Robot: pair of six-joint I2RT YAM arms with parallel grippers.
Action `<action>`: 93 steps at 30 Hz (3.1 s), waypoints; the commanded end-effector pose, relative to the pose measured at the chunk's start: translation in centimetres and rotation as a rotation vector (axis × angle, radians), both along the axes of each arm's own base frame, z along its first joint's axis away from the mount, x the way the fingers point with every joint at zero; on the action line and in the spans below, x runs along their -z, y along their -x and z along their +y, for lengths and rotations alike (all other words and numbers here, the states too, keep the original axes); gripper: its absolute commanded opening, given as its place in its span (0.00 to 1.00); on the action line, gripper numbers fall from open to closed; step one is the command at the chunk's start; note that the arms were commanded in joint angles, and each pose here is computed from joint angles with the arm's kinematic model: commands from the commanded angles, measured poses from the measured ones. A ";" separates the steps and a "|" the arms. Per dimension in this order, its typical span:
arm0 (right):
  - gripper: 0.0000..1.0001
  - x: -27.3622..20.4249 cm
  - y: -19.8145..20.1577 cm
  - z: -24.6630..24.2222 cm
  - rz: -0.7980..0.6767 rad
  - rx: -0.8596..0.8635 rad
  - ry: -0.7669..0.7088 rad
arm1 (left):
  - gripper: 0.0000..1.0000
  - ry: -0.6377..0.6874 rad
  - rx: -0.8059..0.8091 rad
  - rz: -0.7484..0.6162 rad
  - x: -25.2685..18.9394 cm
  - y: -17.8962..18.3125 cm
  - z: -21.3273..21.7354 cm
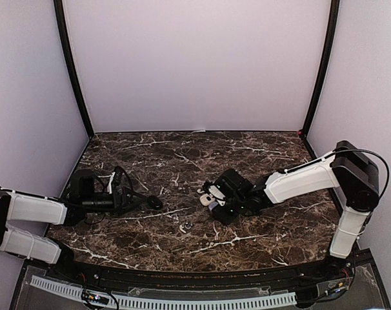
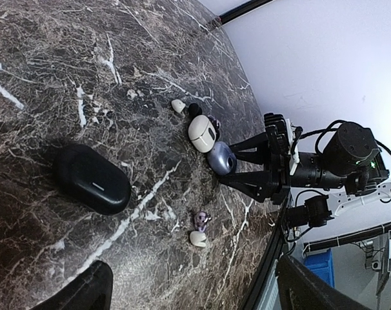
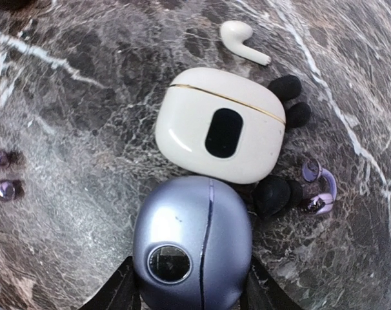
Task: Insert the wireless bluetooth earbuds into the charging case
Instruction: Pick up the charging case from the center of the board, then pass from the right arm to the left
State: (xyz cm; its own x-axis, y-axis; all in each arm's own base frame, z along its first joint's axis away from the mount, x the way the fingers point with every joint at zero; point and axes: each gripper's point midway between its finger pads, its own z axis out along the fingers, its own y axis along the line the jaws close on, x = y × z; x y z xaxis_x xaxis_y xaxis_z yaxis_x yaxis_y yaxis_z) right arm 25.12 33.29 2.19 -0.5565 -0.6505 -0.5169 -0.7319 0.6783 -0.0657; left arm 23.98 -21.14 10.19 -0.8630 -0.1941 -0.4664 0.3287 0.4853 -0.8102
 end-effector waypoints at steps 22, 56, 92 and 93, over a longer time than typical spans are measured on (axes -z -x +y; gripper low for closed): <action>0.41 -16.8 4.3 5.2 -0.537 -0.241 -0.362 | 0.77 0.121 0.246 -0.158 -9.7 1.5 -12.1; 0.58 -16.0 6.2 7.3 -0.554 -0.319 -0.314 | 0.11 0.078 0.408 -0.193 -8.3 3.6 -16.4; 0.73 -21.4 10.4 9.6 -0.114 -0.548 -0.808 | 0.09 0.132 0.611 -0.975 -11.7 9.5 -12.5; 0.72 -21.5 10.3 9.7 -0.116 -0.547 -0.813 | 0.09 0.134 0.617 -0.977 -11.6 9.6 -12.5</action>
